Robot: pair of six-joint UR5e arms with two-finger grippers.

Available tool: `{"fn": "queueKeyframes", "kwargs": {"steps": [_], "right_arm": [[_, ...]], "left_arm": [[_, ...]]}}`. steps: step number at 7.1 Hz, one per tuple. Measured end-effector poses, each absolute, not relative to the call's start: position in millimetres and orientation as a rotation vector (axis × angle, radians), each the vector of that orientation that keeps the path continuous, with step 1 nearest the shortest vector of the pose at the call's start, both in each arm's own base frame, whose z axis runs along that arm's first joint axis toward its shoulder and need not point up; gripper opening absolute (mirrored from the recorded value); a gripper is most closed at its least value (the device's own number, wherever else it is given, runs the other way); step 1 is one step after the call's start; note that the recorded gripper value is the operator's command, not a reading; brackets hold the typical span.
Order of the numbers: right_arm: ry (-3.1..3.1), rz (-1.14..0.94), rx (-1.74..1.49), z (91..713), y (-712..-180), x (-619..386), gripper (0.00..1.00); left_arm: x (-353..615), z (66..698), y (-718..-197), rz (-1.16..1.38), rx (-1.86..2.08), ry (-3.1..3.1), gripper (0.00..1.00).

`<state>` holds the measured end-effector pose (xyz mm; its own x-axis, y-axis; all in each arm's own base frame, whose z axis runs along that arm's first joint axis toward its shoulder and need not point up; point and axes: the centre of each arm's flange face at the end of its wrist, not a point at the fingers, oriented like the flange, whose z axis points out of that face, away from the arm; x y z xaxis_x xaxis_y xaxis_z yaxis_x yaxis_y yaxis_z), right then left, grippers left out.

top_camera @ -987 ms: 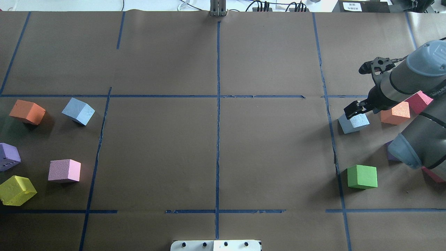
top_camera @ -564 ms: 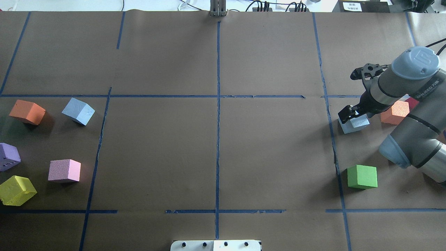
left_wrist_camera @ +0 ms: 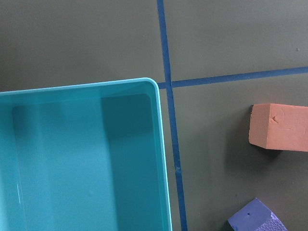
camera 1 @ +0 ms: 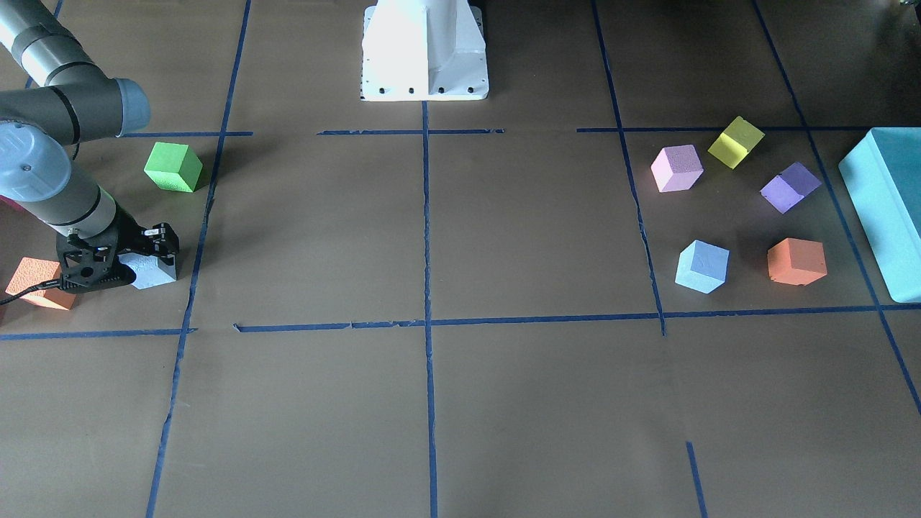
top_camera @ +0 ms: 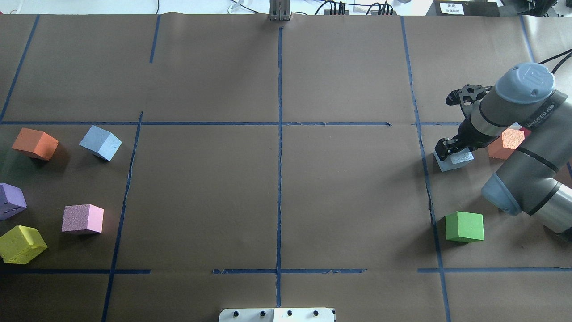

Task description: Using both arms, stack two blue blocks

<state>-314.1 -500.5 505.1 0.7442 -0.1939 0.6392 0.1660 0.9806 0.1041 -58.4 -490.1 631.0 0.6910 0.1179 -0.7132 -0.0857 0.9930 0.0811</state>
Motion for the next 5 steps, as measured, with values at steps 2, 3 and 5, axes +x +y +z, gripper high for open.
{"fn": "queueKeyframes", "kwargs": {"steps": [2,3,5], "right_arm": [[-0.721,-0.199,0.066,490.6,-496.8,-308.3,0.18],[-0.744,-0.202,0.092,470.8,-491.6,-303.0,0.13],[-0.793,-0.169,0.126,424.5,-488.4,-305.2,0.06]], "left_arm": [[-58.4,628.2,-489.4,0.115,0.047,0.8,1.0],[-58.5,627.0,-489.5,0.115,0.049,0.798,1.0],[-58.6,625.8,-490.1,0.116,0.051,0.796,1.0]]}}
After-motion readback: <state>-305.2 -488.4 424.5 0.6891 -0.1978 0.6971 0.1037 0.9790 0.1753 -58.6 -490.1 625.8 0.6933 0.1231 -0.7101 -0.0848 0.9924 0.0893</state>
